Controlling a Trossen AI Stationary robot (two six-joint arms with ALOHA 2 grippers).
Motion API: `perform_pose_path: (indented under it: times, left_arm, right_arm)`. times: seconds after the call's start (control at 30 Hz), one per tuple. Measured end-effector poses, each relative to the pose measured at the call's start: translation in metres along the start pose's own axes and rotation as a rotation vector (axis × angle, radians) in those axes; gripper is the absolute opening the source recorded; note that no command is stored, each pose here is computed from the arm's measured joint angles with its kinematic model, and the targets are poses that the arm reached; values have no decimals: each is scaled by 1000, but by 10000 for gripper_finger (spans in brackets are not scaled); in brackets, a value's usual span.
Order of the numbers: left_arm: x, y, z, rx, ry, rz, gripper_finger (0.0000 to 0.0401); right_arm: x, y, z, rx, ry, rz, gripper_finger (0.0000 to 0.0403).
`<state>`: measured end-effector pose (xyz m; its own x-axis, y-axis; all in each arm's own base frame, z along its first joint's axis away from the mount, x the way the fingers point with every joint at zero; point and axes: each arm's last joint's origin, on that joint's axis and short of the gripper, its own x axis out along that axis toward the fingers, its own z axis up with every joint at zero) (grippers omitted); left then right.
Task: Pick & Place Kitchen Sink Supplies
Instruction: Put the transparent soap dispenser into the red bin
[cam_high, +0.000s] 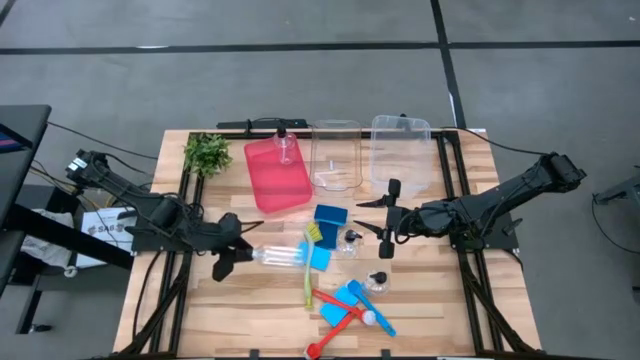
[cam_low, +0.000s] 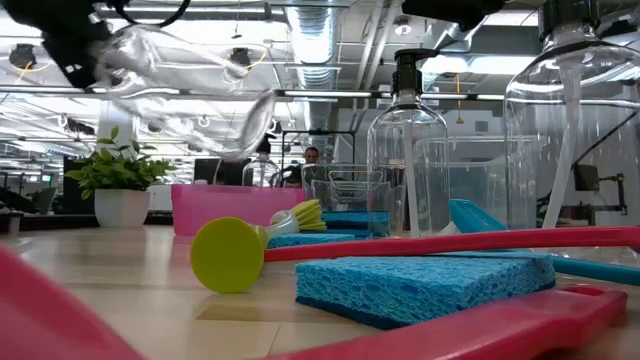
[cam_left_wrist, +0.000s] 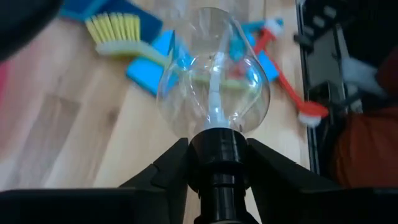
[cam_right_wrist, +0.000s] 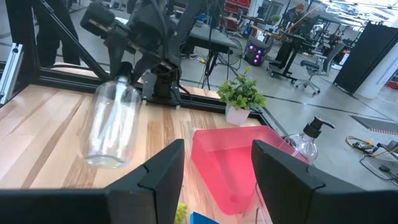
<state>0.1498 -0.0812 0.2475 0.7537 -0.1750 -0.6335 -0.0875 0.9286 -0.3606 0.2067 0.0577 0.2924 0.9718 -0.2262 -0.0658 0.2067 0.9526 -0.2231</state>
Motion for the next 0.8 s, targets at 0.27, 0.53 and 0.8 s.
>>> perform_pose_path:
  times: [0.27, 0.53, 0.8]
  left_arm:
    - [0, 1, 7, 24, -156, 125, 154]
    - [-2, 6, 15, 26, -297, 267, 134]
    - [-11, 20, 25, 14, -419, 434, 146]
  right_arm:
    - [0, 0, 0, 0, 0, 0, 182]
    - [0, 0, 0, 0, -1, 0, 182]
    - [0, 0, 0, 0, -1, 0, 182]
